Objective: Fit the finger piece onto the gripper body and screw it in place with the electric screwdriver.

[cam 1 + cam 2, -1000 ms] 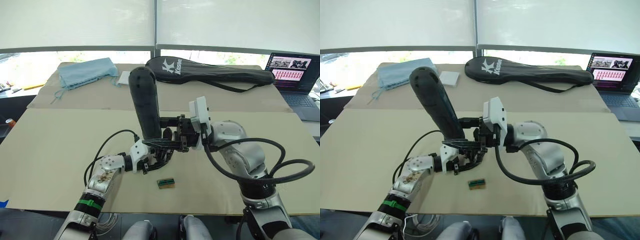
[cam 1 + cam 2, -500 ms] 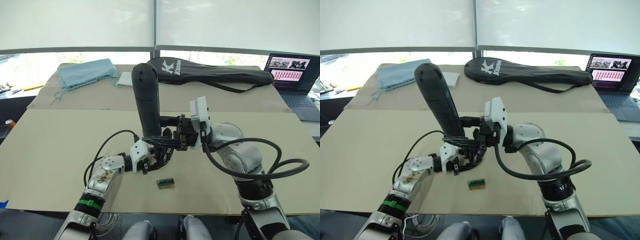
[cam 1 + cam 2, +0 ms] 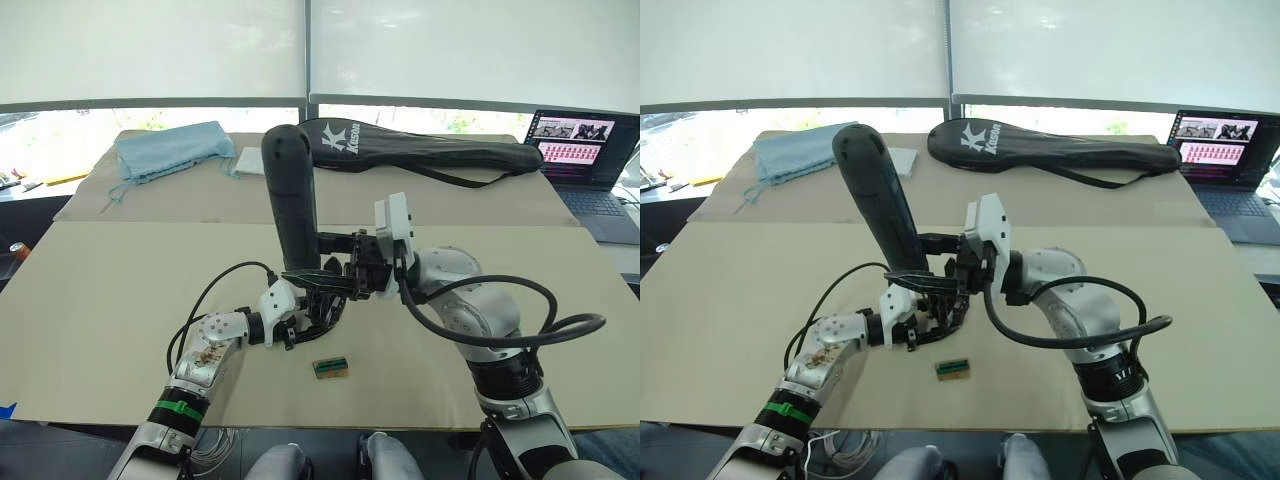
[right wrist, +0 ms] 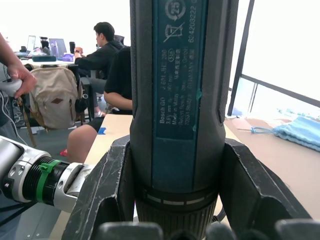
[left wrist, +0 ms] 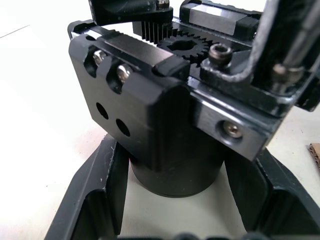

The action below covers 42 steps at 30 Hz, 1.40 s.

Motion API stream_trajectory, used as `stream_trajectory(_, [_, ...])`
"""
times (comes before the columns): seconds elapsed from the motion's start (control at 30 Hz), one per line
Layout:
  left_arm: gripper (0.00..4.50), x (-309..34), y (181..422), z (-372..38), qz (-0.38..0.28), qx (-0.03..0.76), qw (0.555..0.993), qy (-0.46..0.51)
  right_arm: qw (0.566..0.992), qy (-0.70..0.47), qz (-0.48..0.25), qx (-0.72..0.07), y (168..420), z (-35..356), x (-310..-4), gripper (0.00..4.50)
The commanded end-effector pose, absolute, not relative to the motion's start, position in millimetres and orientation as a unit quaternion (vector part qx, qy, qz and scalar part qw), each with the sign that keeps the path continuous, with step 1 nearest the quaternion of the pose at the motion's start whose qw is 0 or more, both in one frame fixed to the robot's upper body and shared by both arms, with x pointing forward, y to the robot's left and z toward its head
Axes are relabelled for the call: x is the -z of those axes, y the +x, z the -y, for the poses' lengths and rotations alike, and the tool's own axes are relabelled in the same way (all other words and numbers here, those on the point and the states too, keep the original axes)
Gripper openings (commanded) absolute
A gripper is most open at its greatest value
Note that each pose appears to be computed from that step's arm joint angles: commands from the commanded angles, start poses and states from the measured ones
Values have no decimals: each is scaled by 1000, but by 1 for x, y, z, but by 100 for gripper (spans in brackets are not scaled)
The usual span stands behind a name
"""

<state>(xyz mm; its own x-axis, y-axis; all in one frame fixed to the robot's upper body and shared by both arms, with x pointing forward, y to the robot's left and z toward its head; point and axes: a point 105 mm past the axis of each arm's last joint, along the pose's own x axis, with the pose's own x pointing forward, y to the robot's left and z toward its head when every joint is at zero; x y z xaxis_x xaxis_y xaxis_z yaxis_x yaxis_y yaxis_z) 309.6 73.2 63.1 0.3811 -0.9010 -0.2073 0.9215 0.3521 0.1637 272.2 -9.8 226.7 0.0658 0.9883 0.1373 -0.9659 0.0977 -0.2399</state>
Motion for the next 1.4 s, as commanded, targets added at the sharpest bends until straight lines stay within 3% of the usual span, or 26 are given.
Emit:
stream_trajectory(0.03, [228, -36, 297, -70, -96, 569, 808, 120, 736, -34, 76, -672, 275, 5, -203, 192])
stream_trajectory(0.73, [228, -35, 296, -71, -97, 570, 807, 122, 763, -54, 75, -640, 290, 6, -191, 192])
stream_trajectory(1.4, [228, -35, 293, -73, -104, 571, 806, 119, 767, -16, 25, -641, 291, 0, -178, 192])
